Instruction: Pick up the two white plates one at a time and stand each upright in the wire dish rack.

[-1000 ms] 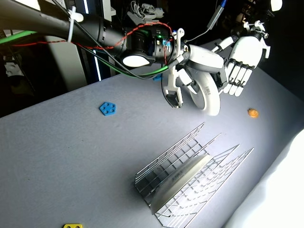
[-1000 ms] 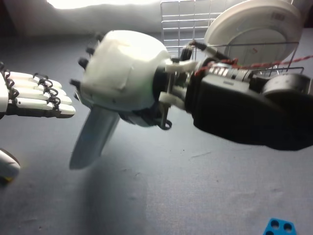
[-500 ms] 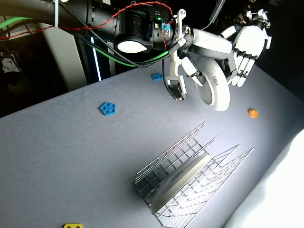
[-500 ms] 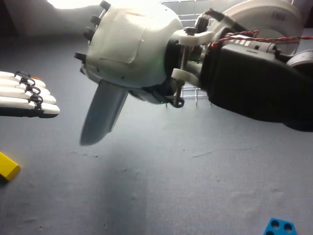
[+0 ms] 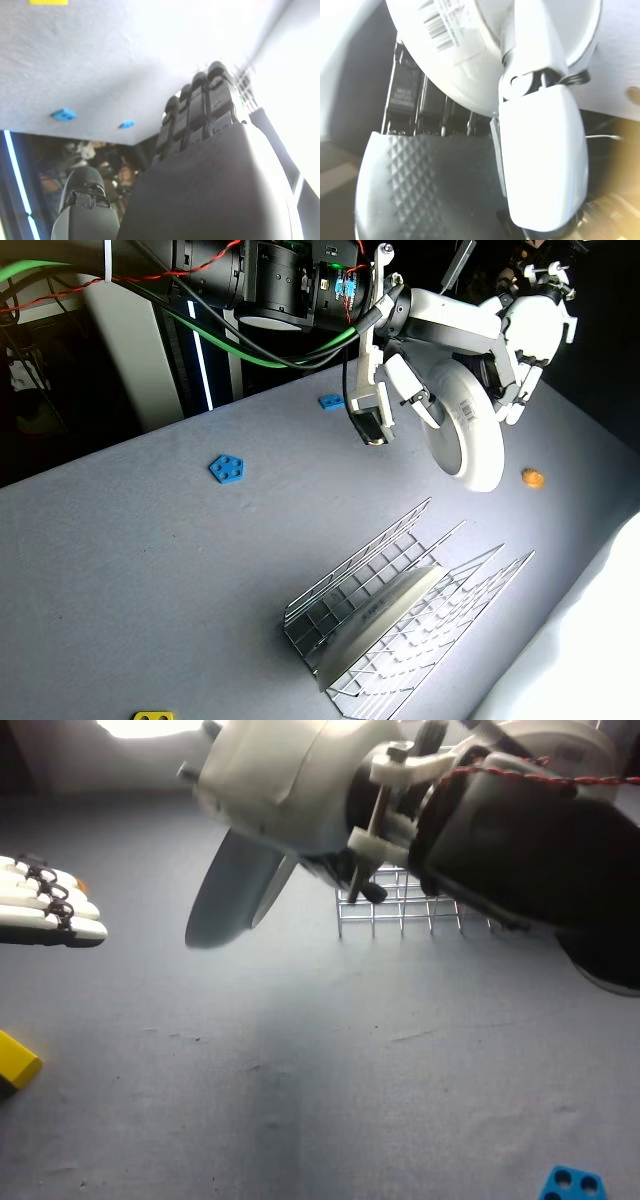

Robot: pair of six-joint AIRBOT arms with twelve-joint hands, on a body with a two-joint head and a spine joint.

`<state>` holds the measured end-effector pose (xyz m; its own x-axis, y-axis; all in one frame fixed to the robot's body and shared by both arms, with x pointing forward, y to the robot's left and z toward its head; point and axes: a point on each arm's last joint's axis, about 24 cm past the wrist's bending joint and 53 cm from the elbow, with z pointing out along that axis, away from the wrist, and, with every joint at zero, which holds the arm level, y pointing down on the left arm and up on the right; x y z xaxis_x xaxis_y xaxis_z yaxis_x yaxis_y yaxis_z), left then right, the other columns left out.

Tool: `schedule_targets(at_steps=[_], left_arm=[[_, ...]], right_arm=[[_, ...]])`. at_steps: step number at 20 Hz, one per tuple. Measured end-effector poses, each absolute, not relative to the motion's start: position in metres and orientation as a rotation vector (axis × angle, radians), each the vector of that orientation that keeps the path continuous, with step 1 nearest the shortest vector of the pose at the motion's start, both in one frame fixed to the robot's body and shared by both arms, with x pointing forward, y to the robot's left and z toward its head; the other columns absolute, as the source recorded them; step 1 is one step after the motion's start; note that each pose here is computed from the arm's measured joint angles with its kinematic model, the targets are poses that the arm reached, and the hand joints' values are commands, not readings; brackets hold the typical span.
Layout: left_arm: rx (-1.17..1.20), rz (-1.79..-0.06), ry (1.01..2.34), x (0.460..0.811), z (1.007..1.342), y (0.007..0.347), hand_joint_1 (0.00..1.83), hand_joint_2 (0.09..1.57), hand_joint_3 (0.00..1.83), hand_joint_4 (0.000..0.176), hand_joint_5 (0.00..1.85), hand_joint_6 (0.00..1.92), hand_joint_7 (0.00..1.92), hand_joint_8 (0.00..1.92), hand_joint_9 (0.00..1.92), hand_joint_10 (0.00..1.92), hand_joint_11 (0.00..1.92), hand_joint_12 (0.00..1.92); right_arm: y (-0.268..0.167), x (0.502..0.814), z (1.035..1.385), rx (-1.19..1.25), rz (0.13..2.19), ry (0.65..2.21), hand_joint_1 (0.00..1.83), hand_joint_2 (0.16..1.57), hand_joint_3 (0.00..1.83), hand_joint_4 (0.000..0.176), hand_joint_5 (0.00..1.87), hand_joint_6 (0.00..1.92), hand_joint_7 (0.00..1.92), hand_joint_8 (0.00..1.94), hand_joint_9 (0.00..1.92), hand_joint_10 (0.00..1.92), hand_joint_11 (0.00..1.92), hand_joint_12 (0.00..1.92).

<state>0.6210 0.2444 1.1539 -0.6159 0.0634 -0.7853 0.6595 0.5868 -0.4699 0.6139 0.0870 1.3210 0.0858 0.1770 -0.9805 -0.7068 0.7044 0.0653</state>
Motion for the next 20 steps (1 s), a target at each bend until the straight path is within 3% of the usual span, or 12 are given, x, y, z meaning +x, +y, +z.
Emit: schedule_targets(at_steps=[2,6,13,20], left_arm=[[0.569,-1.022,2.063,0.622,1.154,0.242,0.00,1.04,0.00,0.000,0.00,0.00,0.00,0.00,0.00,0.00,0.00,0.00],[0.568,-1.026,2.060,0.623,1.155,0.240,0.00,1.04,0.00,0.000,0.00,0.00,0.00,0.00,0.00,0.00,0.00,0.00],[0.581,-1.025,2.045,0.624,1.159,0.238,0.00,1.04,0.00,0.000,0.00,0.00,0.00,0.00,0.00,0.00,0.00,0.00],[0.608,-1.035,2.030,0.623,1.161,0.231,0.00,1.04,0.00,0.000,0.00,0.00,0.00,0.00,0.00,0.00,0.00,0.00]], right_arm=[[0.080,0.618,1.325,-0.417,0.700,1.359,1.38,1.06,0.00,0.000,1.07,0.86,1.11,0.68,0.98,1.05,0.83,1.10],[0.068,0.622,1.329,-0.326,0.681,1.387,1.38,1.08,0.00,0.000,1.03,0.93,1.07,0.76,0.94,1.08,0.79,1.09],[0.050,0.628,1.324,-0.131,0.707,1.473,1.39,1.04,0.00,0.000,1.10,0.80,1.19,0.55,1.03,0.97,0.84,1.03],[0.030,0.632,1.330,0.009,0.700,1.466,1.39,1.06,0.00,0.000,1.07,0.85,1.15,0.63,0.99,1.02,0.82,1.06]])
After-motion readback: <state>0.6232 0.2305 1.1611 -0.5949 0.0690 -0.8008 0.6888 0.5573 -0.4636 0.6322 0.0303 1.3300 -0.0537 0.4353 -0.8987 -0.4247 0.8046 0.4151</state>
